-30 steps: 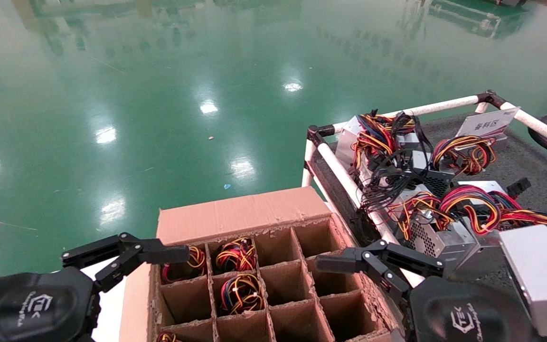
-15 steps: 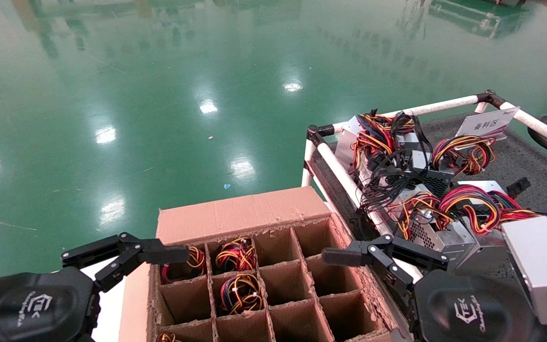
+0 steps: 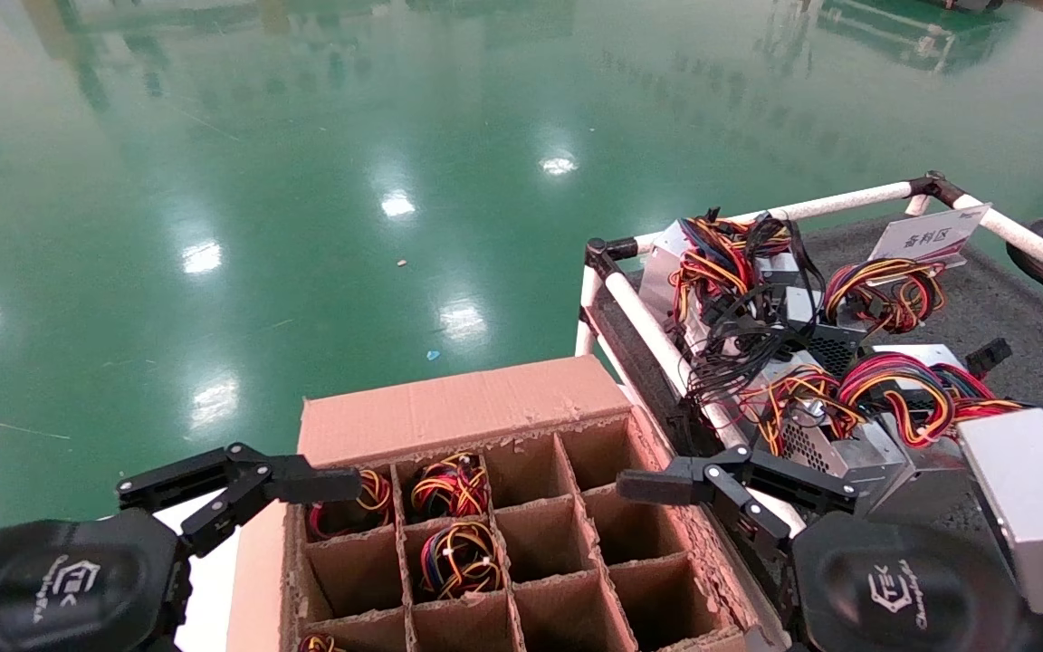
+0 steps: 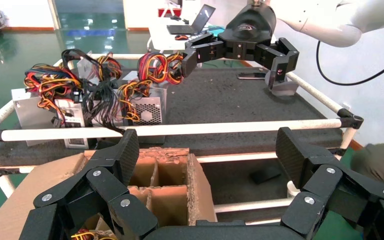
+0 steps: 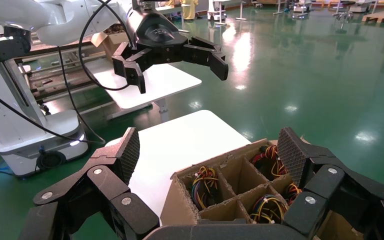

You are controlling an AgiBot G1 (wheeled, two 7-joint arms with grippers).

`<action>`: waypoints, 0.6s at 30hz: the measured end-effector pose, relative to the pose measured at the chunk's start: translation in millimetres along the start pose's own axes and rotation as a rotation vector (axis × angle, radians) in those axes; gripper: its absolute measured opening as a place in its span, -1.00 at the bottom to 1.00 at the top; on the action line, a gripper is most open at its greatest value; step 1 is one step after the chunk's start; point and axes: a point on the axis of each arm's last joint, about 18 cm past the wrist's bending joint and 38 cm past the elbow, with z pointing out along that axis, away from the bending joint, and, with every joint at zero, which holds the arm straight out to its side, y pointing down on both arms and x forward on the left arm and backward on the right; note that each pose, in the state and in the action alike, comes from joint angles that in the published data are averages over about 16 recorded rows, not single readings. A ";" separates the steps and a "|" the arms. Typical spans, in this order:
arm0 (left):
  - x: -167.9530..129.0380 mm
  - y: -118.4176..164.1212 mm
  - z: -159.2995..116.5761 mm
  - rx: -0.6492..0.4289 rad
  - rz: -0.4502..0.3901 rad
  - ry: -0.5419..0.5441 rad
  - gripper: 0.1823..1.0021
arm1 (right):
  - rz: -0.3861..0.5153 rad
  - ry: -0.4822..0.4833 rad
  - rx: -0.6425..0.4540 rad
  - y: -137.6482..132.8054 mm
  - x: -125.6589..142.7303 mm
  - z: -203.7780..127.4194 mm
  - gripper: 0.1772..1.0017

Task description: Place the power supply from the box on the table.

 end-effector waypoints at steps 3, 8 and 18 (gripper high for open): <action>0.0 0.0 0.0 0.000 0.000 0.000 1.00 | 0.000 0.001 0.000 0.1 0.1 -0.1 1.00; 0.0 0.0 0.0 0.000 0.000 0.000 1.00 | 0.001 0.001 0.000 0.1 0.3 -0.3 1.00; 0.0 0.0 0.0 0.000 0.000 0.000 1.00 | 0.001 0.002 -0.001 0.0 0.5 -0.6 1.00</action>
